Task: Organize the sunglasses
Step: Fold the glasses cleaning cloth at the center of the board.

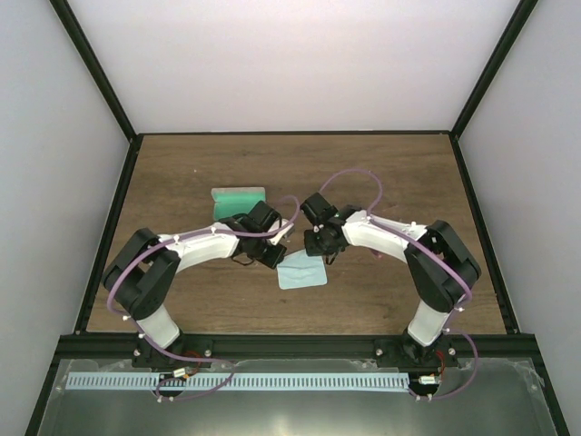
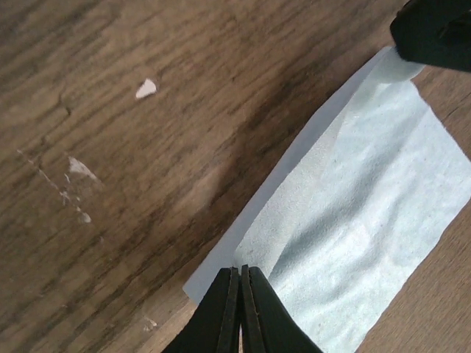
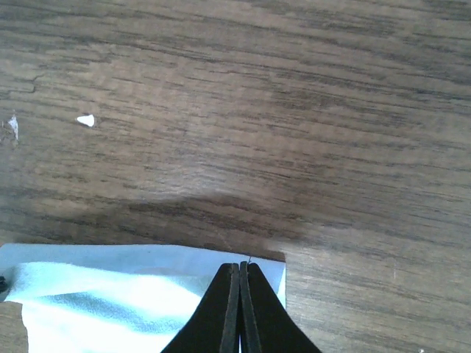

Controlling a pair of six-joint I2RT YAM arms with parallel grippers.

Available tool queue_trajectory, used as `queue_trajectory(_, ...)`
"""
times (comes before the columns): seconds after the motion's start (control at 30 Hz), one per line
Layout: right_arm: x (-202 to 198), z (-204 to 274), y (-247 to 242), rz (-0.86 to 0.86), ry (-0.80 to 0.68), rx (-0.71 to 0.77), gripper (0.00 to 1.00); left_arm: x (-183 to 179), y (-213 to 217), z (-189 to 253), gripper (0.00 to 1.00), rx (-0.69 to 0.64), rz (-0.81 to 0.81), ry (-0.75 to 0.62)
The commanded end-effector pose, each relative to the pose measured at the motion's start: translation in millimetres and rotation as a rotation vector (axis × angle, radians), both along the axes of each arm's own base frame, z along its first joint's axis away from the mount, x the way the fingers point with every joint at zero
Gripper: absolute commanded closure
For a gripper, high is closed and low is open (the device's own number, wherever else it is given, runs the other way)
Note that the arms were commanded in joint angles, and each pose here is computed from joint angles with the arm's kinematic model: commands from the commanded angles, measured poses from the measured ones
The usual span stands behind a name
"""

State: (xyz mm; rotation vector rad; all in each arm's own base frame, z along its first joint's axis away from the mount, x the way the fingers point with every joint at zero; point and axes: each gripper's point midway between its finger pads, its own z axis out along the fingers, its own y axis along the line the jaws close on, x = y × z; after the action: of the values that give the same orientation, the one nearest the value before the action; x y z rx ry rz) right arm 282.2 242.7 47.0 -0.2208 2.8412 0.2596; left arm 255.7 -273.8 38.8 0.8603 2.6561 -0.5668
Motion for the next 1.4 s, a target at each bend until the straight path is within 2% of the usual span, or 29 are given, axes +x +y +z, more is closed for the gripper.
queue_trajectory(0.0,-5.1,10.7,1.3,0.008,-0.022,0.004,0.99,-6.7,0.6,1.9,0.96,-0.001,-0.006,-0.005)
queue_trajectory(0.9,-31.8,5.2,-10.7,-0.011,0.002,-0.006,0.99,-31.5,-5.3,-2.0,0.96,-0.007,-0.071,0.028)
queue_trajectory(1.37,-41.5,7.9,-14.4,-0.021,0.009,-0.005,0.99,-31.9,-11.5,11.8,0.96,-0.036,-0.079,0.02)
